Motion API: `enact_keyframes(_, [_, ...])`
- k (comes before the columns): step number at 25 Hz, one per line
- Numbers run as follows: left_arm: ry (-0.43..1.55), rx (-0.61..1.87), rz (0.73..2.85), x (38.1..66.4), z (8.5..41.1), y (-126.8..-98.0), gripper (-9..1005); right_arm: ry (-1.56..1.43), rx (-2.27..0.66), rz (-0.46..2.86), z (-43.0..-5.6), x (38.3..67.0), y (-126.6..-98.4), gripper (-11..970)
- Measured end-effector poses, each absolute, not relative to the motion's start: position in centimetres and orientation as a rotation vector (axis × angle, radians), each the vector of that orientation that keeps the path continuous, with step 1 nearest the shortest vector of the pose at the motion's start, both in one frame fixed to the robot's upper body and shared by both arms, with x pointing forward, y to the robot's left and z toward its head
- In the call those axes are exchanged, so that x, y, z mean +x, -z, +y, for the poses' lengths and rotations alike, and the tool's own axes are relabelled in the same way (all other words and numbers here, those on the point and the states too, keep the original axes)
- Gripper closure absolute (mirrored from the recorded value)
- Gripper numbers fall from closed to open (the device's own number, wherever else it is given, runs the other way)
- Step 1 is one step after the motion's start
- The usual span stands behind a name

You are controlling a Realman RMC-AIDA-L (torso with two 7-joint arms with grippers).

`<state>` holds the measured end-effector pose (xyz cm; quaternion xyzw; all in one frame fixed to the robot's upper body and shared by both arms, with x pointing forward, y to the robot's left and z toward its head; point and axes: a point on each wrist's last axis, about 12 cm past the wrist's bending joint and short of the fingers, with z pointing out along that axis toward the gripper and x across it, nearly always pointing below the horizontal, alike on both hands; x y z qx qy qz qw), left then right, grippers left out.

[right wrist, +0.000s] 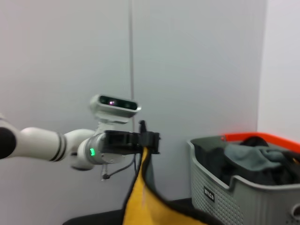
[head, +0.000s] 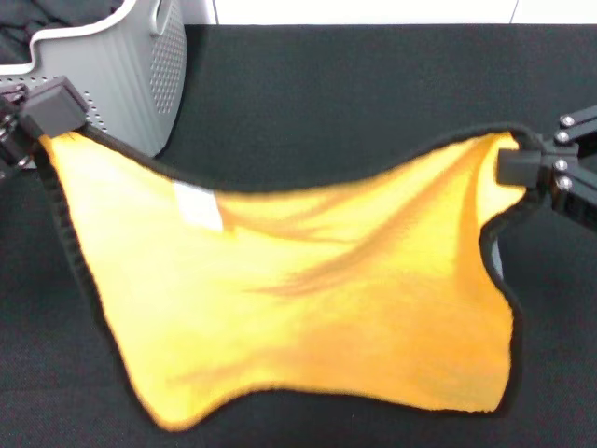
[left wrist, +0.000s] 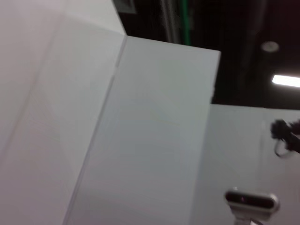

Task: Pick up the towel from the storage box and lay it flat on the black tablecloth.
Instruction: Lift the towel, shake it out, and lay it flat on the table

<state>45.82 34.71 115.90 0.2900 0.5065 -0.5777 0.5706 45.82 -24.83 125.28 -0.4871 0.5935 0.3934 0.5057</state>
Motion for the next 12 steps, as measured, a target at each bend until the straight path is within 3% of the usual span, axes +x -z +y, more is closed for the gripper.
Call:
enact_keyframes(8, [1.267,0.532,1.362,47.4,35.1,-112.4,972,-1.149,-1.114,1.598,-23.2,51.4,-119.4,952])
enact_keyframes(10, [1.132,0.491,1.528,49.5,34.5,-110.1,972,-1.134,-1.109,1.666,-22.1,53.7,-117.0,952])
enact_keyframes(12, [1.103,0.485,1.546,49.9,34.3,-109.8,971,-1.103,-1.112,1.681,-21.8,54.6,-116.2,952])
